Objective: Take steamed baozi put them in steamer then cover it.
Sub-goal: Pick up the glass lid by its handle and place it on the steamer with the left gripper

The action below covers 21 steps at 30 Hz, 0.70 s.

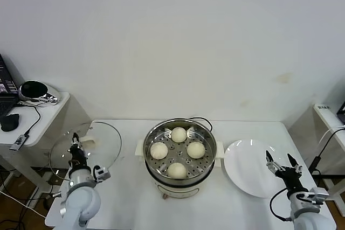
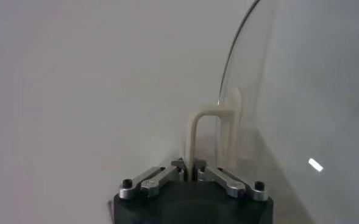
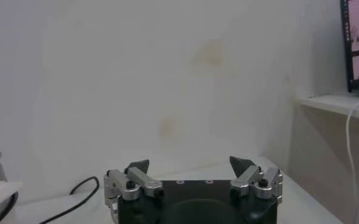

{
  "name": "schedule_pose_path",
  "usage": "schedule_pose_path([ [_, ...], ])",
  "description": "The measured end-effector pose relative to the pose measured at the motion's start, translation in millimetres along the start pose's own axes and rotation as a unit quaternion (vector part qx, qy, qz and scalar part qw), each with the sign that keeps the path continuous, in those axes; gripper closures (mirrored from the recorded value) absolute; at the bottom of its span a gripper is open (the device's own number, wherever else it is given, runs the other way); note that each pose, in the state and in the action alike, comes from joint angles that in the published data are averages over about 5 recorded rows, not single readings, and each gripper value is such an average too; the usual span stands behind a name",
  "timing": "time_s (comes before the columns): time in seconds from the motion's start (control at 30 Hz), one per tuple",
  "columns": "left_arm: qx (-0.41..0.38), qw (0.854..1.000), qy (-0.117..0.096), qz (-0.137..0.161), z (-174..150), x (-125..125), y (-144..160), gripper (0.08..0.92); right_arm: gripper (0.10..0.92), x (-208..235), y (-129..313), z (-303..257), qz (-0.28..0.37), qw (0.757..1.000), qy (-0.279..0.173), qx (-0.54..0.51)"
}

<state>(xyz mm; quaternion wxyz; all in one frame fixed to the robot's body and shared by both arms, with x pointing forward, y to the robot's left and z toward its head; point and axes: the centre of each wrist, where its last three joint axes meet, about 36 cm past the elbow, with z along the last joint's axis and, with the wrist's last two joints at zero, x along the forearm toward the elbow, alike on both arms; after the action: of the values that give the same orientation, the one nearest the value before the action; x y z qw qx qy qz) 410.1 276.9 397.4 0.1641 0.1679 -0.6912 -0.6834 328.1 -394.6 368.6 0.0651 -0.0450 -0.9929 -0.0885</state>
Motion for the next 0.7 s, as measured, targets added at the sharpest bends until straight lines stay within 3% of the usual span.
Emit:
schedule_pose_path([
  [0.17,0.016,1.0,0.006,0.0,-18.6,7.9,31.9,0.852,0.2,-1.3,-0.9,0.3,0.006,1.0,0.005,0.005],
  [0.33,0.04,0.999,-0.011,0.004,-46.6,24.1,56.8,0.852,0.2,-1.8,-1.5,3.1,0.013,1.0,0.009,0.008],
  [0.5,0.07,0.996,-0.049,0.017,-85.3,43.9,72.5,0.852,0.2,-1.8,-2.3,8.4,0.018,1.0,0.013,0.01],
  [0.7,0.105,0.987,-0.117,0.028,-142.8,67.7,82.5,0.852,0.2,-0.4,-3.9,13.7,0.026,0.999,0.017,0.011],
])
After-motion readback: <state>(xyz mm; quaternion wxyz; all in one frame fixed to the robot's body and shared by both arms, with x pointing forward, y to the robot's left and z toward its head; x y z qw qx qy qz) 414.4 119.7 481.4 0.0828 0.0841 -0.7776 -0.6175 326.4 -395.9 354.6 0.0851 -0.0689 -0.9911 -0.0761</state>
